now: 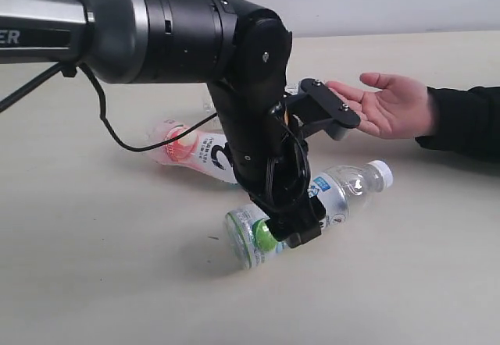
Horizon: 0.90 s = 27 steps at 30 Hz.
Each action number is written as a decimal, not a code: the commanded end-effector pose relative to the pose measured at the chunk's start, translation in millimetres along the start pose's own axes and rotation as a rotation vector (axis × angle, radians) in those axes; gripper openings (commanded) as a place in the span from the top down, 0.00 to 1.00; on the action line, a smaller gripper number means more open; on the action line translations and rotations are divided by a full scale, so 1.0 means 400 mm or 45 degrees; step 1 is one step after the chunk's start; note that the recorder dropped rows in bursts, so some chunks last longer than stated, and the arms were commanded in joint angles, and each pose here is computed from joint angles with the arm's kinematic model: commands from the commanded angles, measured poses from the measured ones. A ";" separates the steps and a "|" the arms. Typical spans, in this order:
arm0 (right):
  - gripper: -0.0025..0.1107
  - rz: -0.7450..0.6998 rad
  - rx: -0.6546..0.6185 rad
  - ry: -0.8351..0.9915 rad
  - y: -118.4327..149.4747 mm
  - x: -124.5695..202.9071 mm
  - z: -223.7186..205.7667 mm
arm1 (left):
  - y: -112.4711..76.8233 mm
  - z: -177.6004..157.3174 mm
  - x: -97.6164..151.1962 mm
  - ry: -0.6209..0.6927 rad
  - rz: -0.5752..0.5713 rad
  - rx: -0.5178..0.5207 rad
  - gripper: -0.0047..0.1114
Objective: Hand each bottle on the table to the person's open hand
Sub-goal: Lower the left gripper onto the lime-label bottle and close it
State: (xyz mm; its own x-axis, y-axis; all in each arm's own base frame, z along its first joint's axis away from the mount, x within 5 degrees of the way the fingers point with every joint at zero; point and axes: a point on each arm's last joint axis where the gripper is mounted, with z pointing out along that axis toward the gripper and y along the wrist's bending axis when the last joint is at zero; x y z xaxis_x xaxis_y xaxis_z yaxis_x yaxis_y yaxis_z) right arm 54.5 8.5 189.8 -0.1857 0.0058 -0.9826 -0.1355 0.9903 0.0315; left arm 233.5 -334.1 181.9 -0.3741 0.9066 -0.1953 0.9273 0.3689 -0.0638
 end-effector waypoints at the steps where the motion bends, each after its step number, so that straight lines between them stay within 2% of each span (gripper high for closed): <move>1: 0.98 -0.005 0.007 -0.008 -0.001 0.002 0.000 | 0.000 0.017 -0.009 -0.017 0.036 -0.012 0.24; 27: 0.98 -0.005 0.007 -0.008 -0.001 0.002 0.000 | 0.013 0.084 -0.011 0.012 0.081 -0.031 0.24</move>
State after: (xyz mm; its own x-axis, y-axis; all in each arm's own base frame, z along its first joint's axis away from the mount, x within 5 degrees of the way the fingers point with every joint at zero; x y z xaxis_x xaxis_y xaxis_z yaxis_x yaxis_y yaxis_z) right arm 54.5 8.5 189.8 -0.1857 0.0058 -0.9826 -0.1355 0.9903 0.0315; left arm 240.4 -340.3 150.5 -0.3259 0.9282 -0.1797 0.9451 0.3246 -0.0378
